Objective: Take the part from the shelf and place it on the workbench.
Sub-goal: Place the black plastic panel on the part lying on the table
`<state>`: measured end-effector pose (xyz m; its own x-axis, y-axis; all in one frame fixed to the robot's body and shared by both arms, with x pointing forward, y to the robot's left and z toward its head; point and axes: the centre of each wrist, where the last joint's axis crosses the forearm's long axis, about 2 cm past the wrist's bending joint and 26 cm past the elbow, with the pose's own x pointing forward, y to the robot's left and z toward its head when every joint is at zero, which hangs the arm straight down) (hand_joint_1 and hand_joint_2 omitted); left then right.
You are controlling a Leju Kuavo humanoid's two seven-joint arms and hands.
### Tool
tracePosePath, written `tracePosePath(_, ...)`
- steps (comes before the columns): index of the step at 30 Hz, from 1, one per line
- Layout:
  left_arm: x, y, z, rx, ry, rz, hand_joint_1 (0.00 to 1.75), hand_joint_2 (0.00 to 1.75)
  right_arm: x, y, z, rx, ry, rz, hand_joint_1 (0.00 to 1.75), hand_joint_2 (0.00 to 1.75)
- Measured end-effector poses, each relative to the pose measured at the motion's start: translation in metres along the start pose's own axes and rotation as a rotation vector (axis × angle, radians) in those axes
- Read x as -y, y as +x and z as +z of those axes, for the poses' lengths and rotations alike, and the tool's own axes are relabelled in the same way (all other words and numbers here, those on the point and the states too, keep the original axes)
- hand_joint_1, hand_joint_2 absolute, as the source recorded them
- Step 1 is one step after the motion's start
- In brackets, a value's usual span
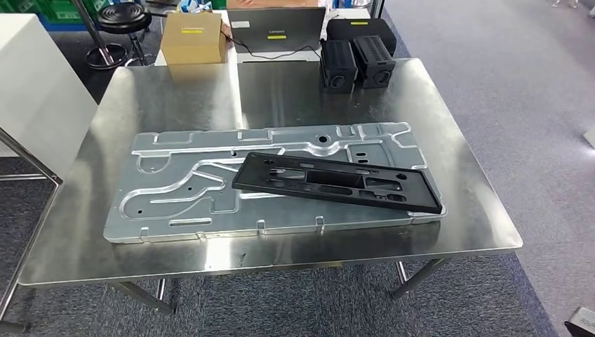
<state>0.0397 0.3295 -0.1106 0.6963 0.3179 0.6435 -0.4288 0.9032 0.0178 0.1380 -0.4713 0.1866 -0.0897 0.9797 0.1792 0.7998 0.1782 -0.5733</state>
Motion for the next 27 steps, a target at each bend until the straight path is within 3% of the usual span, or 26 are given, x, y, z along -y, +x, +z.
tracePosePath(7,0.000,-0.001,0.000,-0.001,0.009,0.002,0.00,0.00,-0.015,-0.047,0.068,-0.303,0.291,0.051,0.00,0.00)
tracePosePath(10,0.002,-0.002,0.002,-0.015,0.009,-0.008,0.00,0.00,-0.031,-0.067,0.121,-0.535,0.436,0.047,0.00,0.00)
tracePosePath(13,0.006,-0.007,0.005,-0.032,0.000,-0.013,0.00,0.00,-0.044,-0.072,0.180,-0.818,0.591,0.040,0.00,0.00)
tracePosePath(17,0.009,-0.018,0.012,-0.069,-0.019,-0.031,0.00,0.00,-0.059,-0.039,0.254,-1.272,0.861,0.019,0.00,0.00)
tracePosePath(21,0.014,-0.021,0.014,-0.099,-0.047,-0.054,0.00,0.00,-0.078,0.018,0.298,-1.695,1.211,-0.039,0.00,0.00)
tracePosePath(24,0.015,-0.019,0.013,-0.108,-0.063,-0.076,0.00,0.00,-0.089,0.056,0.313,-1.836,1.447,-0.140,0.00,0.00)
tracePosePath(27,0.018,-0.015,0.010,-0.108,-0.081,-0.096,0.00,0.00,-0.097,0.085,0.321,-1.869,1.624,-0.241,0.00,0.00)
